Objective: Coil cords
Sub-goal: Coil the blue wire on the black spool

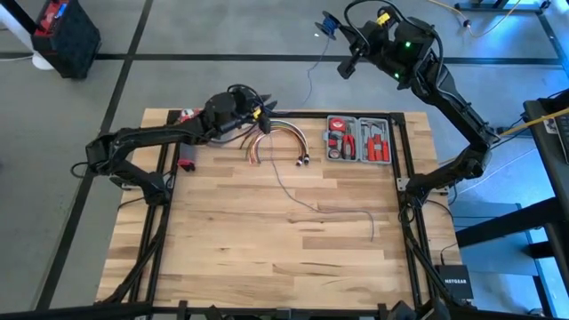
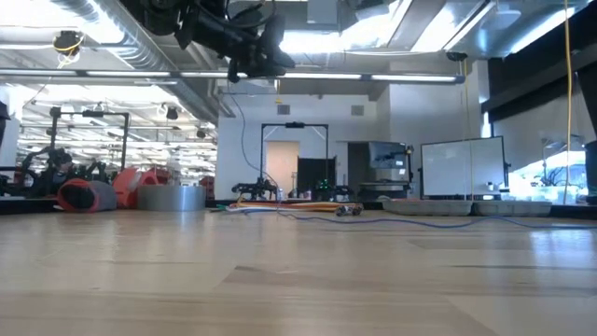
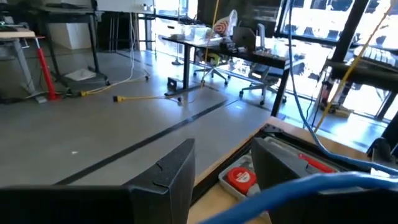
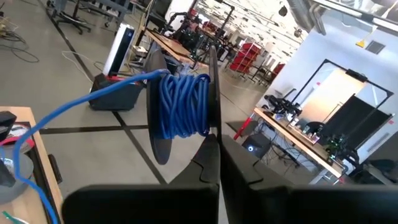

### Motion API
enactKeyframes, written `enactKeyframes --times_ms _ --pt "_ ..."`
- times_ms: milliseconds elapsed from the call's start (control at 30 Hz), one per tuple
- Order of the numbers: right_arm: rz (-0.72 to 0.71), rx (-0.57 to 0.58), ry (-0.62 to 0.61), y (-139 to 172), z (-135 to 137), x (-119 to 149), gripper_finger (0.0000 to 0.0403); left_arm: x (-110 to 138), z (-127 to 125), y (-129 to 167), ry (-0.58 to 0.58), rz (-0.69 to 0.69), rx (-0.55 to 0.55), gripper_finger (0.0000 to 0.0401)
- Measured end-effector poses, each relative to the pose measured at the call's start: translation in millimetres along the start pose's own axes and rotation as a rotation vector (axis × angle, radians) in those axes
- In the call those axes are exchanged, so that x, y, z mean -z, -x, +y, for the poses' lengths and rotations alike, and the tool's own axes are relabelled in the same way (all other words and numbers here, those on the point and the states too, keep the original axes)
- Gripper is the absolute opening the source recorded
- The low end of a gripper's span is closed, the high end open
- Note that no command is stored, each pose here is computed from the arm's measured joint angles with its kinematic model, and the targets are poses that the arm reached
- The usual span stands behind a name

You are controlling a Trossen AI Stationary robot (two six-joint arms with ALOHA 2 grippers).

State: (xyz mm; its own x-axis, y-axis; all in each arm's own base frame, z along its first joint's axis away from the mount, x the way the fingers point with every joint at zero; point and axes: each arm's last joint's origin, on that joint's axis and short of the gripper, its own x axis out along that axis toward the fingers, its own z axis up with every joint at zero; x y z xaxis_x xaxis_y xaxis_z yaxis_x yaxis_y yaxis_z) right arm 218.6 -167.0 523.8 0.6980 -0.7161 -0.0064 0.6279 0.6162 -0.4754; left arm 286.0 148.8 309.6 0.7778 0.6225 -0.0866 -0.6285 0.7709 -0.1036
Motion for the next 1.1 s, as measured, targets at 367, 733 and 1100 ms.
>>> enactKeyframes --times_ms 367,733,1100 --pt "-0.004 -0.106 -0.094 21 -6 -1 0.0001 35 -40 16 -0.105 0.075 0.141 0.0153" --pt "0.021 -0.162 -0.117 3 34 65 0.0001 42 -48 20 -0.137 0.073 0.172 0.0153" --pt "-0.132 -0.27 -0.271 2 90 160 0.0001 46 -49 21 -0.143 0.109 0.175 0.0153"
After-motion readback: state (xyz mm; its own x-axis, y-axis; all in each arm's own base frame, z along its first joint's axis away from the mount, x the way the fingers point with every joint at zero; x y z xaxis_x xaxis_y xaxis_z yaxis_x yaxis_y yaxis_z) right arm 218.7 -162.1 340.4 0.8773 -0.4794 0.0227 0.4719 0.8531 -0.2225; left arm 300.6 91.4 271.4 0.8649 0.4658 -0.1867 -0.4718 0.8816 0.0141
